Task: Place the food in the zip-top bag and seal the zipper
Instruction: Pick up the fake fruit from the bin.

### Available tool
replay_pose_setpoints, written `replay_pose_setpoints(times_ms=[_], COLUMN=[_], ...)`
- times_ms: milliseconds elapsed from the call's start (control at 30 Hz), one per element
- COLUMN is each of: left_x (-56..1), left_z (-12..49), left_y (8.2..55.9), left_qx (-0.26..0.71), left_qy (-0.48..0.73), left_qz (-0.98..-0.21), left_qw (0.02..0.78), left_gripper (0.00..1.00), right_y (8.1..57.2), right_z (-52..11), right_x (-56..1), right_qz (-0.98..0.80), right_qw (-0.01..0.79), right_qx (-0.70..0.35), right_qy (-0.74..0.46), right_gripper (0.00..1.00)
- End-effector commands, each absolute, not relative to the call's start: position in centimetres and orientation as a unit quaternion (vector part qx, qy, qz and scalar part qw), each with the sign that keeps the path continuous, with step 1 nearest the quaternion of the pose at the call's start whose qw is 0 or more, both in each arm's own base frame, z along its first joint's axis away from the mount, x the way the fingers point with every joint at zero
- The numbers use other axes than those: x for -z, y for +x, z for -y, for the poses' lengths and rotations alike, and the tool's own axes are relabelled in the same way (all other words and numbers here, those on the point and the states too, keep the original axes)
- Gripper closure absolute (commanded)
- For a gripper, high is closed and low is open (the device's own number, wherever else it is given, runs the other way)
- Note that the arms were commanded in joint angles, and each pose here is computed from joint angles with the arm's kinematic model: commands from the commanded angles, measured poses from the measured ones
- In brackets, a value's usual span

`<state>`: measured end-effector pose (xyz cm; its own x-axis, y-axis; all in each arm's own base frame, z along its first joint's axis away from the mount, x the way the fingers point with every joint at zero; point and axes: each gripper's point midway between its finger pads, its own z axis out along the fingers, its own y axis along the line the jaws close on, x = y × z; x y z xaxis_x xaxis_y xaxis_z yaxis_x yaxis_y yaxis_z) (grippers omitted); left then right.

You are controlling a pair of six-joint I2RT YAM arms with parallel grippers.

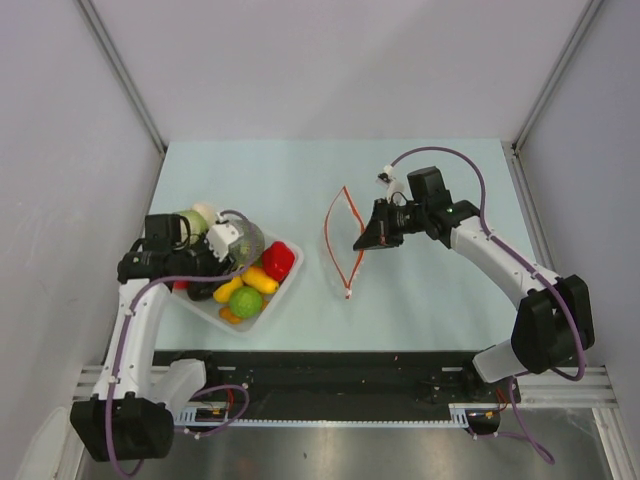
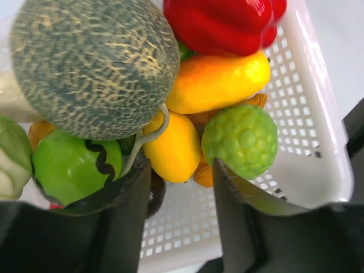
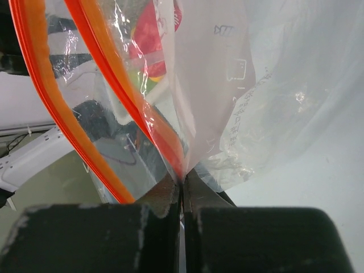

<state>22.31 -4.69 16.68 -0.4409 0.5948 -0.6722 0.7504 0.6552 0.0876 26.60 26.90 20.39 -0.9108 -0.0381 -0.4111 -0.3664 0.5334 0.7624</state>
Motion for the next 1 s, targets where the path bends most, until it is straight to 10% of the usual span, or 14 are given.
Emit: replay_pose_setpoints(times_ms=[0, 967], left_x=[-15.4, -9.4], left_z=[4.7, 4.1], left_y=[22.7, 26.3], left_qx=[0.075, 0.019], left_qy=[0.514, 0.619], left_qz=[-0.763, -0.64], left_qw=[0.385, 0.455], left_gripper=[0.52, 0.66], right_y=[27.3, 27.9], right_z=[-27.0, -26.5], right_x=[-21.1, -20.3], right_qz=[-0.854, -0.86], right_qw=[0.191, 0.176], right_qx=[-0.467, -0.466], right_qy=[-0.126, -0.112], right_gripper=[1.0, 1.0])
